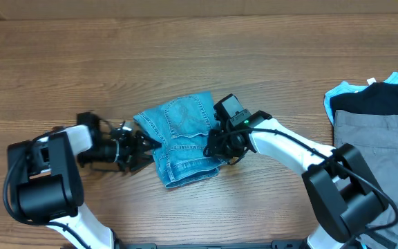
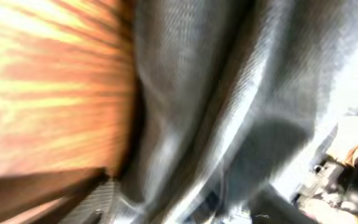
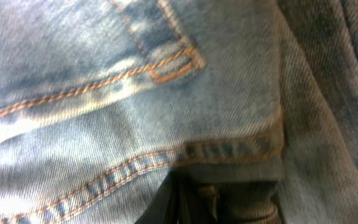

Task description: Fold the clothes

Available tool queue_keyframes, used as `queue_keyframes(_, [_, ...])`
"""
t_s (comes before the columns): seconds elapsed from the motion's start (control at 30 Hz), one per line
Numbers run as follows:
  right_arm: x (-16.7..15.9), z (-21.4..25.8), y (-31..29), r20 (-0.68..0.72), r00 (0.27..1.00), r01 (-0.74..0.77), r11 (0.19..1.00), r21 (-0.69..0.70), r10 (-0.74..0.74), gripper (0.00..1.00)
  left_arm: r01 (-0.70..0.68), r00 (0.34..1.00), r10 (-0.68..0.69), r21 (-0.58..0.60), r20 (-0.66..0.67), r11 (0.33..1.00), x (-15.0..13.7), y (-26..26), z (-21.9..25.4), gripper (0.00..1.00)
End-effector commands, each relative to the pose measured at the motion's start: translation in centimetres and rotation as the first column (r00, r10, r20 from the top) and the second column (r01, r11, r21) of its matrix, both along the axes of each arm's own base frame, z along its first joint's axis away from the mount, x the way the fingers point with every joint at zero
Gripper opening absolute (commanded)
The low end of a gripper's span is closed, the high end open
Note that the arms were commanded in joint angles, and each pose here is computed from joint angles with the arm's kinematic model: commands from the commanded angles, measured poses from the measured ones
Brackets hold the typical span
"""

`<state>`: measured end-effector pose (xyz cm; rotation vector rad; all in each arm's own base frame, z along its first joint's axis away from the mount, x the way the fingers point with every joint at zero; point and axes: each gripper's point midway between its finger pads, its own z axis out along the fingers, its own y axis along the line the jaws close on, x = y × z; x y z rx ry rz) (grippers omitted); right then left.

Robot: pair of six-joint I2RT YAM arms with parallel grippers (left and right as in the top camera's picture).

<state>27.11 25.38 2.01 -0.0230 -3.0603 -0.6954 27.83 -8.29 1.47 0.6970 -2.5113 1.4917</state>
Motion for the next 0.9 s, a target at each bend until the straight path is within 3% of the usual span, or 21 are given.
queue_keyframes(0.0, [-0.5, 3.8, 2.1, 0.077, 0.991, -0.114, 0.987, 0.115, 0.106, 0.04, 0.064, 0.998, -0.06, 0.132, -0.031, 0.989, -2.9, 2.7, -3.9, 0.86])
queue_keyframes(0.13, [-2.1, 5.3, 4.6, 0.104, 0.97, -0.237, 0.945, 0.224, 0.218, 0.04, 0.049, 0.995, -0.053, 0.049, 0.084, 0.998, -1.9, 2.3, -2.5, 1.0])
queue_keyframes(0.33, [-2.5, 4.8, 6.3, 0.181, 0.951, -0.288, 0.932, 0.219, 0.252, 0.04, 0.081, 0.987, -0.091, 0.079, 0.131, 0.994, -1.4, 2.0, -2.9, 1.0])
queue_keyframes(0.47, [-2.5, 1.0, 4.6, 0.093, 0.984, -0.161, 0.98, 0.116, 0.151, 0.04, 0.067, 0.987, -0.074, 0.057, 0.141, 0.996, -1.1, 1.8, -2.6, 0.99])
queue_keyframes(0.57, [-4.1, -3.9, 2.8, -0.092, 0.996, -0.013, 0.999, 0.036, 0.017, 0.04, 0.052, 0.982, -0.048, -0.017, 0.184, 0.998, -0.5, 1.2, -1.4, 0.92])
queue_keyframes(0.8, [-3.4, -3.9, 2.3, -0.135, 0.99, 0.054, 0.997, 0.051, -0.047, 0.04, 0.06, 0.977, -0.052, -0.03, 0.208, 0.998, -0.4, 1.0, -1.1, 0.96])
queue_keyframes(0.87, [-3.4, -3.8, 2.4, -0.135, 0.99, 0.045, 0.997, 0.059, -0.036, 0.04, 0.101, 0.97, -0.105, 0.028, 0.219, 0.995, -0.5, 0.8, -2.0, 1.0])
